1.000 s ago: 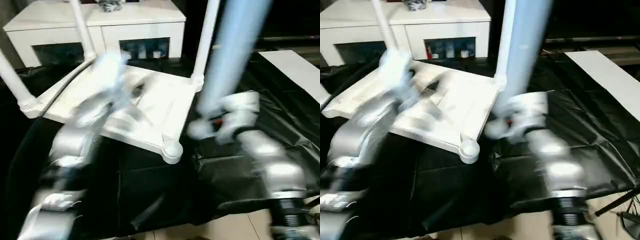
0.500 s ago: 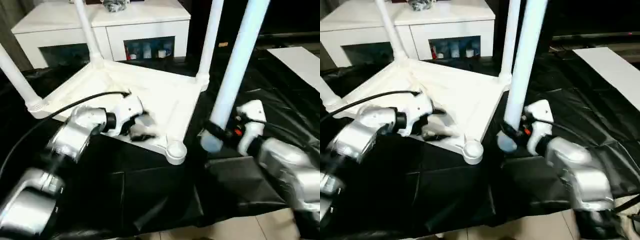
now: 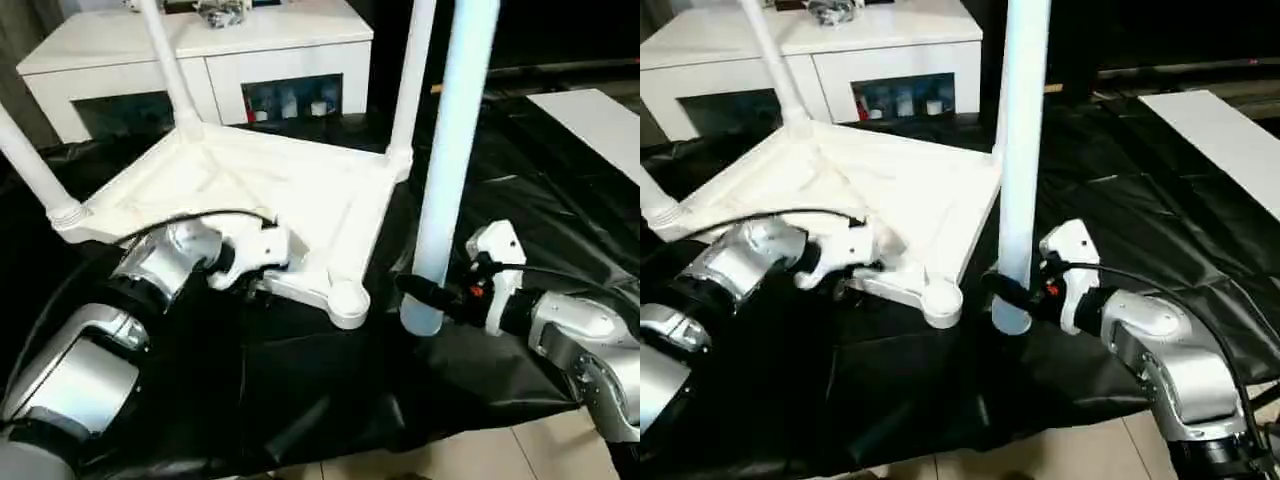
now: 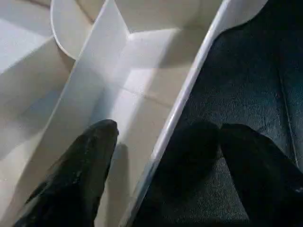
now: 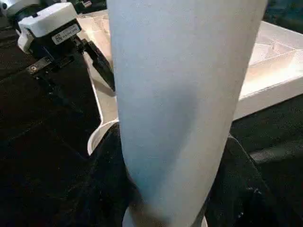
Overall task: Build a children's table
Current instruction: Pick table leg, then insert table leg to table base
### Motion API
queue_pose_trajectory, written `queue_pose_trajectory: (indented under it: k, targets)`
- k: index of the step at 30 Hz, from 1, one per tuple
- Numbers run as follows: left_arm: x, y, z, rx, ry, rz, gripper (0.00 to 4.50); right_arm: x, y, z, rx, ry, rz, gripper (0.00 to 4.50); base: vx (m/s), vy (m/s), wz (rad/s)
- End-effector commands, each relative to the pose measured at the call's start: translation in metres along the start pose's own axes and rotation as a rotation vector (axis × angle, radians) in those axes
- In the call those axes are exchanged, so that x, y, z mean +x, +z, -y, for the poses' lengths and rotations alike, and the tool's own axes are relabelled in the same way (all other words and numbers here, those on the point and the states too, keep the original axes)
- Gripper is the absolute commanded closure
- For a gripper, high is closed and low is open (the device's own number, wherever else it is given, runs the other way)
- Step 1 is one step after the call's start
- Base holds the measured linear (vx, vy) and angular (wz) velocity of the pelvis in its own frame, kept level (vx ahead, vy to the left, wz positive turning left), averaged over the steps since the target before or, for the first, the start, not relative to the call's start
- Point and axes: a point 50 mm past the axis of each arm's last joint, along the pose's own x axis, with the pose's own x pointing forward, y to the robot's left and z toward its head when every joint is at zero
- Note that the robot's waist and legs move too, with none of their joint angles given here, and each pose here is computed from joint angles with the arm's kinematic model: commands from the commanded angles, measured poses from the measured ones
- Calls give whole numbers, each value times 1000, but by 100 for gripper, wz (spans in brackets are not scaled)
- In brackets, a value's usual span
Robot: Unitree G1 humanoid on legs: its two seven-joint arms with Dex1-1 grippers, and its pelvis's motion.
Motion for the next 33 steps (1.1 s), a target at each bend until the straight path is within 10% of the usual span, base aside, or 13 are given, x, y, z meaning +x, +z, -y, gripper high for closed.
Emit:
queue_pose_trajectory:
  k: [1,24,33]
  targets:
    - [-2,4,-4,37,14,-13,98,1,4,-4,-30,18,3,266,0,0,0]
    - [-5,0,-7,16,-38,-92,284,7,0,-8,-60,56,-23,266,0,0,0]
    - [0,-12,3,-171,-35,-41,336,10,-1,-11,-57,59,-17,266,0,0,0]
